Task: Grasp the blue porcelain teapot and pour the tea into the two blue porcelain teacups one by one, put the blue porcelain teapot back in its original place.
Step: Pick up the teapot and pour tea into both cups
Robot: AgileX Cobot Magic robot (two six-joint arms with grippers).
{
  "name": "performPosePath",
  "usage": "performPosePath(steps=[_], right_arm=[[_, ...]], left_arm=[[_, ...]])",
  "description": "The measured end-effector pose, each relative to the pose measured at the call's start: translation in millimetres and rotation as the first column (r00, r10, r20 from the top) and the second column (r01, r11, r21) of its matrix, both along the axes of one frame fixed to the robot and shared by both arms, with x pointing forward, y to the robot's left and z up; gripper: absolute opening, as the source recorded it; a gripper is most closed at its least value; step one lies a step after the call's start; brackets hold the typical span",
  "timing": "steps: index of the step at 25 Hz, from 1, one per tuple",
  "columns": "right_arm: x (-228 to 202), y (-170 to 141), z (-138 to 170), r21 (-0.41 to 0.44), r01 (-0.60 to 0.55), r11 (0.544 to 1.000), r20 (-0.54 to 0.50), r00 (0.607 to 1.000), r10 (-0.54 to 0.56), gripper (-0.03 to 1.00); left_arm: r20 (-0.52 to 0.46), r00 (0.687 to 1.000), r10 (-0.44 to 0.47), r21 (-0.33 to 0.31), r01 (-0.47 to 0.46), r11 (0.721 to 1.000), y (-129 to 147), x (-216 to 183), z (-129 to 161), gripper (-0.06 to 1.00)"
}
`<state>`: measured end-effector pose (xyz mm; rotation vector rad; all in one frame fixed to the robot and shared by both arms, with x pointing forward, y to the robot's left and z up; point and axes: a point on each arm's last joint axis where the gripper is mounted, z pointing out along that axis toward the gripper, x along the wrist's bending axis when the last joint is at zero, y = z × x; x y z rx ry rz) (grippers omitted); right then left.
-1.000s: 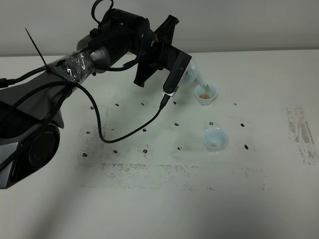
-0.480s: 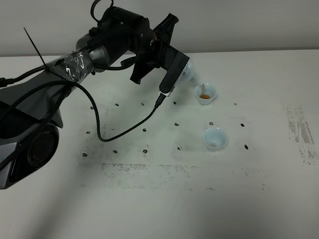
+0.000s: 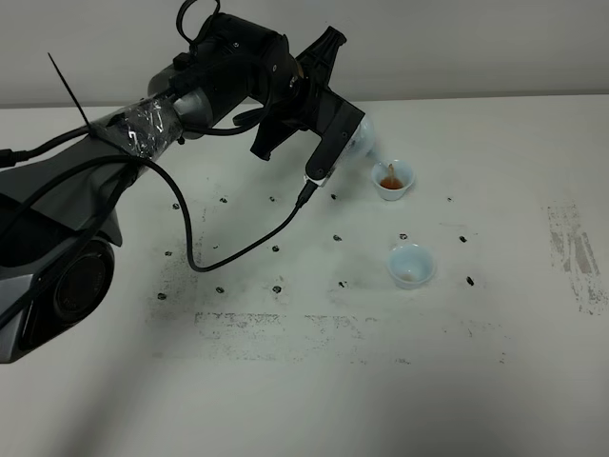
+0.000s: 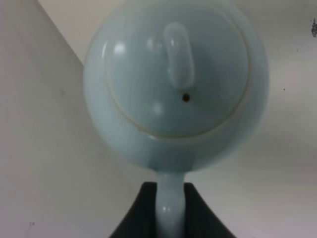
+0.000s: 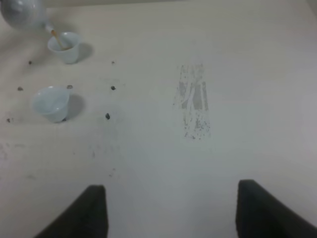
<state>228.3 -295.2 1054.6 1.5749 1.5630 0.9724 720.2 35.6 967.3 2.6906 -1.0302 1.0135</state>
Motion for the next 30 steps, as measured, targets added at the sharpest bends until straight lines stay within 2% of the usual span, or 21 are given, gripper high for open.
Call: performPosePath(steps=[12,30], right_arm=[[0.0,0.0,0.0,0.000,0.000,1.000,0.000,1.000,0.000,0.53],[0.0,0.0,0.0,0.000,0.000,1.000,0.000,1.000,0.000,0.53]], left_arm=[[0.016,1.000,-0.004,0.021,0.004,1.000,1.3,1.0,0.3,0.05],[0.038,0.999,-0.006,0.017,0.005,1.000,0.9,2.5,1.6,0.05]])
